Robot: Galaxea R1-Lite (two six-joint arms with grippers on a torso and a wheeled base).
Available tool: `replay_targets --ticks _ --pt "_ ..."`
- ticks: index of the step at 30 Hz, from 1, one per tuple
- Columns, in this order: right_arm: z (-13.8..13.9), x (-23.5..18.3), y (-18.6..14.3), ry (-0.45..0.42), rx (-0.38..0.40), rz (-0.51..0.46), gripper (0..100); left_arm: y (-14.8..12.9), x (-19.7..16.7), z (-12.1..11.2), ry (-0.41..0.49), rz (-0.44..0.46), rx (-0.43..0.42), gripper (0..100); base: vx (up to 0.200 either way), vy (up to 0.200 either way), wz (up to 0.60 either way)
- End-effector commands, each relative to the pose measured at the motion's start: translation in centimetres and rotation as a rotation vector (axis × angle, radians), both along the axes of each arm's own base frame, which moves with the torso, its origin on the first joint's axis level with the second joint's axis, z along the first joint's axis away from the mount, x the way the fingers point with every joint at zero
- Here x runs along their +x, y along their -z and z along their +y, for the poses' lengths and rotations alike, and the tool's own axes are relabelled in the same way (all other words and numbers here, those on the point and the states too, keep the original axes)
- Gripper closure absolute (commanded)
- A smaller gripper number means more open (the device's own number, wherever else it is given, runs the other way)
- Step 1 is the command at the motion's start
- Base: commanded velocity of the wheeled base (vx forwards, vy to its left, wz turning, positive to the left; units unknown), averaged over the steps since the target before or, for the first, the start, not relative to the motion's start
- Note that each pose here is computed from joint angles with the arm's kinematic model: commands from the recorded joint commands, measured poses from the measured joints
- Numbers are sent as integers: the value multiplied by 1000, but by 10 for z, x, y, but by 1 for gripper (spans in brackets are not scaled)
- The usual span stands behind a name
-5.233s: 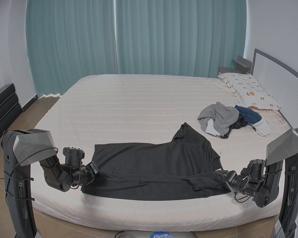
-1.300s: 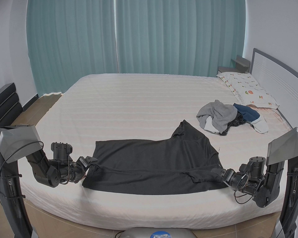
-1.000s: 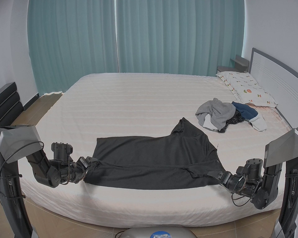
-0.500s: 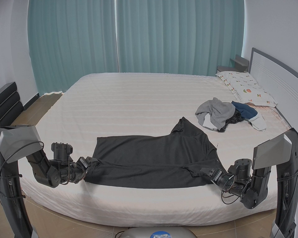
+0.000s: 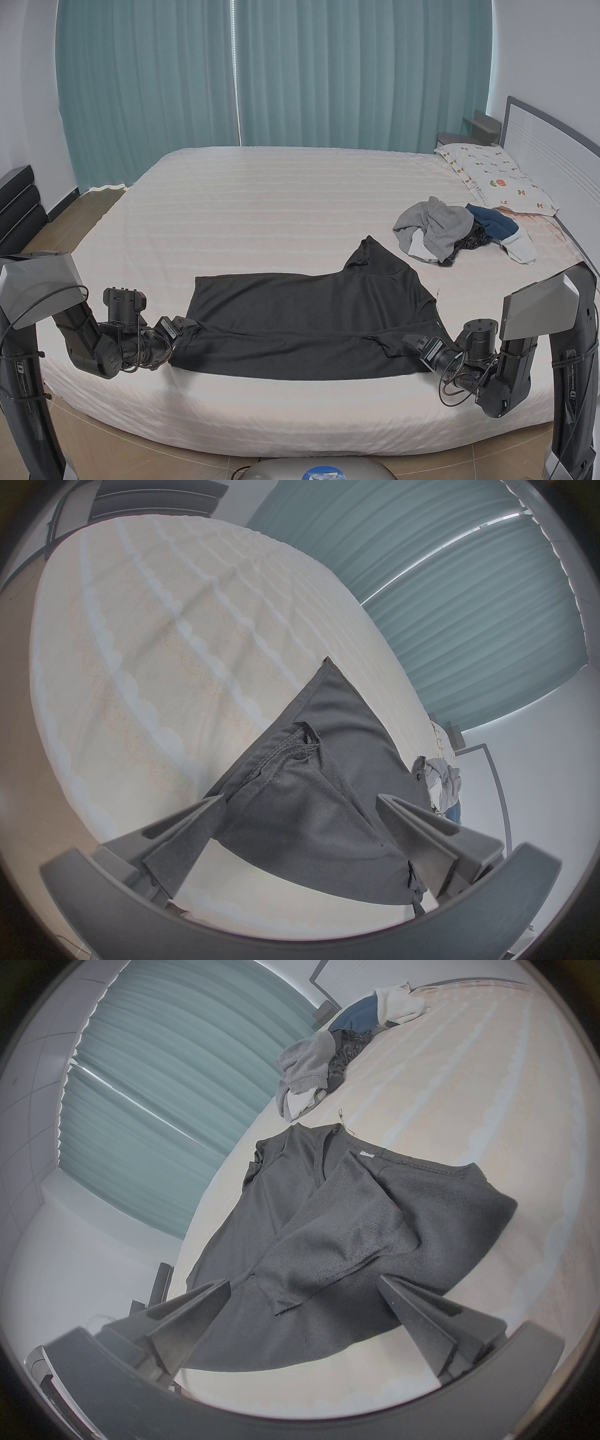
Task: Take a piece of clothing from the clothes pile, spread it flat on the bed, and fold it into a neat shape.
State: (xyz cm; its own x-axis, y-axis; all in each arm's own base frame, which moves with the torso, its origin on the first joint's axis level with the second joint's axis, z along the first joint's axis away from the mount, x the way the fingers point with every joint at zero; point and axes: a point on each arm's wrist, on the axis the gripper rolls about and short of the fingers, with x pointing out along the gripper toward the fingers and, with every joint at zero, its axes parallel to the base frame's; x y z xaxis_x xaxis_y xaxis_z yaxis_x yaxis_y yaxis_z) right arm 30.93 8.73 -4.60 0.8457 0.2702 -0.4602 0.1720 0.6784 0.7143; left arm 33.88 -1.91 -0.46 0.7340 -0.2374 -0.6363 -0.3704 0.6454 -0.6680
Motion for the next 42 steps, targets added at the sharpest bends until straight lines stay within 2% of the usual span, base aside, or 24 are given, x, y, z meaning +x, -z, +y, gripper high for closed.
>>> replay_targets --ticks 1,7,20,21,34,42 --pt "1 5 3 8 0 -3 0 0 0 0 0 1 0 0 0 0 0" --pt "1 6 3 16 7 -6 0 0 0 0 0 1 0 0 0 0 0" --pt "4 20 8 80 -35 12 0 0 0 0 0 1 0 0 0 0 0" --pt "4 20 8 80 -35 12 100 0 0 0 0 1 0 0 0 0 0" --pt "3 9 -10 79 -28 2 100 0 0 0 0 1 0 0 0 0 0" --pt "7 2 -31 72 11 -31 100 1 0 0 0 2 0 0 0 0 0"
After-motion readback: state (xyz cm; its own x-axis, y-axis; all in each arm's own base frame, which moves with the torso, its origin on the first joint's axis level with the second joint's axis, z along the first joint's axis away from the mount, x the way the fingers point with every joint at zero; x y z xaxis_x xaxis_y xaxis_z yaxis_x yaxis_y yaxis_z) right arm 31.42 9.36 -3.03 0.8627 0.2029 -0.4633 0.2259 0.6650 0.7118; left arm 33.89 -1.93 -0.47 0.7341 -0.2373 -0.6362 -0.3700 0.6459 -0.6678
